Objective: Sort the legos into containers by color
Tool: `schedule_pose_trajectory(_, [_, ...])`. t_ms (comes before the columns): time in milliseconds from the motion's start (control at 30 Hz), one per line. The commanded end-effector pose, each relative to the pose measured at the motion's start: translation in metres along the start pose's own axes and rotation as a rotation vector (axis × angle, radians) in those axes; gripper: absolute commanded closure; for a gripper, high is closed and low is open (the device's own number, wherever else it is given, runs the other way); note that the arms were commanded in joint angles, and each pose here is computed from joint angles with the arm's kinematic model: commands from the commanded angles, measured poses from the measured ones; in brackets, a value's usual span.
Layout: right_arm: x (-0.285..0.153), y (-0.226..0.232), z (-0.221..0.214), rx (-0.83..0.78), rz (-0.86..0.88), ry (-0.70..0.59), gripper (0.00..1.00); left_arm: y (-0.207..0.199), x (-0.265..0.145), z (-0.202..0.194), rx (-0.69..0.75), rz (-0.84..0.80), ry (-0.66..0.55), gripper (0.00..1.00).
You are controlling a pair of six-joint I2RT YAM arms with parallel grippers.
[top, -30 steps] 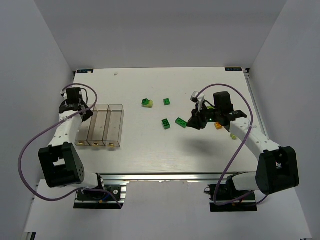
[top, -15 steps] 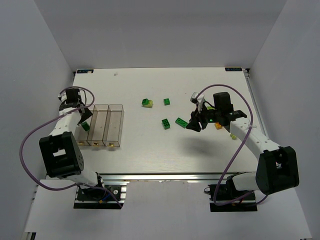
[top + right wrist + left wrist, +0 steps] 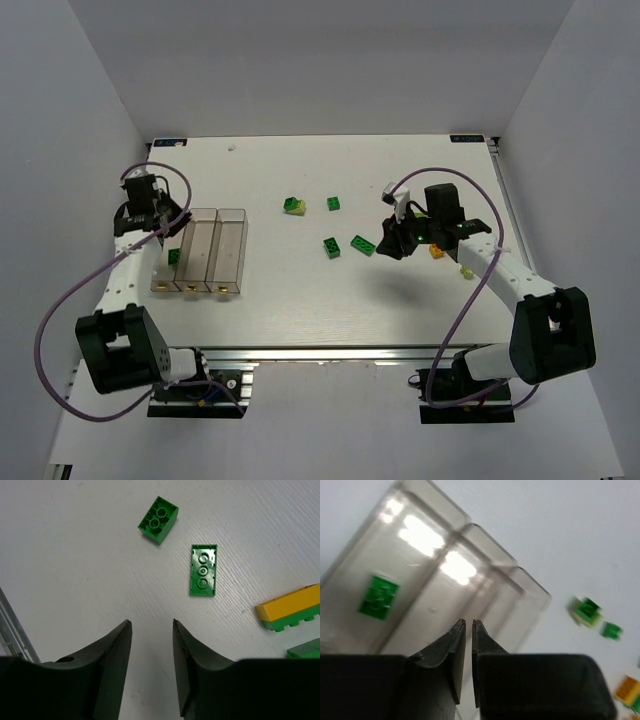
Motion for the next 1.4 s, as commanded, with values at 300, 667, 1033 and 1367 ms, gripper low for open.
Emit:
schedule_pose_trajectory(300, [0.003,-0.015,0.017,0.023,-0.085,-0.027,0.57,-0.149,-0.07,-0.067,0.159,-0.552,0.081,0.28])
schedule_pose_trajectory(667, [0.004,-0.016,0.006,0.043,-0.113,-0.022,0.12,-0.209,-0.066,-0.142,0.305,-0.559,0.205,0.26])
schedule_pose_trajectory(1033, [0.005,-0.021,-0.001,0.029,-0.145,-0.005,0.11,-0.232,-0.051,-0.183,0.404,-0.496,0.235,0.26])
schedule_pose_trajectory(1367, [0.006,-0.022,-0.002,0.046,-0.152,-0.003,0.11,-0.237,-0.034,-0.201,0.448,-0.436,0.261,0.26])
Point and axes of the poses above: each gripper's point midway between its finger pads, its own x axis out along the fingers, its own y axis along the line the jaws close on, z = x × y, the point moved 4 cm from there along -x, back along the fingers, and after that the axes turned 5 degrees about x, right-handed, at the moved point
